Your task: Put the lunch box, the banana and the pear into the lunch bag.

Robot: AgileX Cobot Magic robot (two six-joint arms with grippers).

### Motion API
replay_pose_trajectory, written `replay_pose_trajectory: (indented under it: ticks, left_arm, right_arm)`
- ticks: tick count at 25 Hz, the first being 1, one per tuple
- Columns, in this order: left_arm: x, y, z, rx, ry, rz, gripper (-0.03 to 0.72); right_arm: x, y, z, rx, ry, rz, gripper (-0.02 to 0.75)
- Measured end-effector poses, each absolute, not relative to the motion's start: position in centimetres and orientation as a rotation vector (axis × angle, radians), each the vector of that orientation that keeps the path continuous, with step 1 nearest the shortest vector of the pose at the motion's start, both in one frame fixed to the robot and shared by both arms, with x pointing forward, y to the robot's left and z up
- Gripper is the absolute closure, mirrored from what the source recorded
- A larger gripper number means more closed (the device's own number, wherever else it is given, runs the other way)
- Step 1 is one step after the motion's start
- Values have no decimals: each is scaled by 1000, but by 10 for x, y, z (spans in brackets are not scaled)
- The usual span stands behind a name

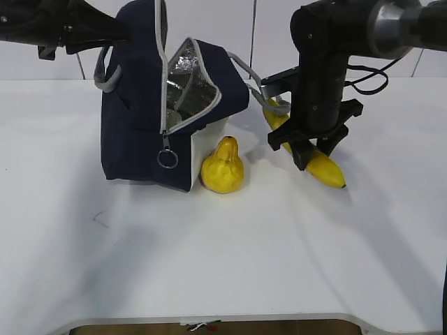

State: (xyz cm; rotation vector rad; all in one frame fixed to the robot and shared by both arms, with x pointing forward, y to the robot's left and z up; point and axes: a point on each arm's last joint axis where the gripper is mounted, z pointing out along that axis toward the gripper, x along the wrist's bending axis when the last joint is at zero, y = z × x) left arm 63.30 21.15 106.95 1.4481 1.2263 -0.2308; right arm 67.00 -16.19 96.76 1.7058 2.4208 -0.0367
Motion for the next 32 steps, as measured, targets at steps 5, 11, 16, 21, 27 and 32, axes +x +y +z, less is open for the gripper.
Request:
replay_pose_trajectory:
  ticks: [5,11,16,21,27,32]
  left_arm:
    - [635,212,1072,1440,1195,-195,670]
    - [637,213,1071,1434,1203,-161,670]
    - [640,215,1071,1419,1226,-125,670]
    - [640,216,1071,1415,1231,-116,670]
    - [641,216,1071,1408,1232,-118,670]
    - [641,216,1071,1410,1229,-113,670]
  right_arm:
    - [668,-157,967,1753,2442,8,374]
    - [666,-152,970,1810,2464,74,374]
    - [664,-152,980,1811,2456,112,374]
    - [663,-151,981,1816,2458,120,374]
    - [659,-152,973,1830,2475,84,374]
    - [655,-152,966,1860,2497,64,374]
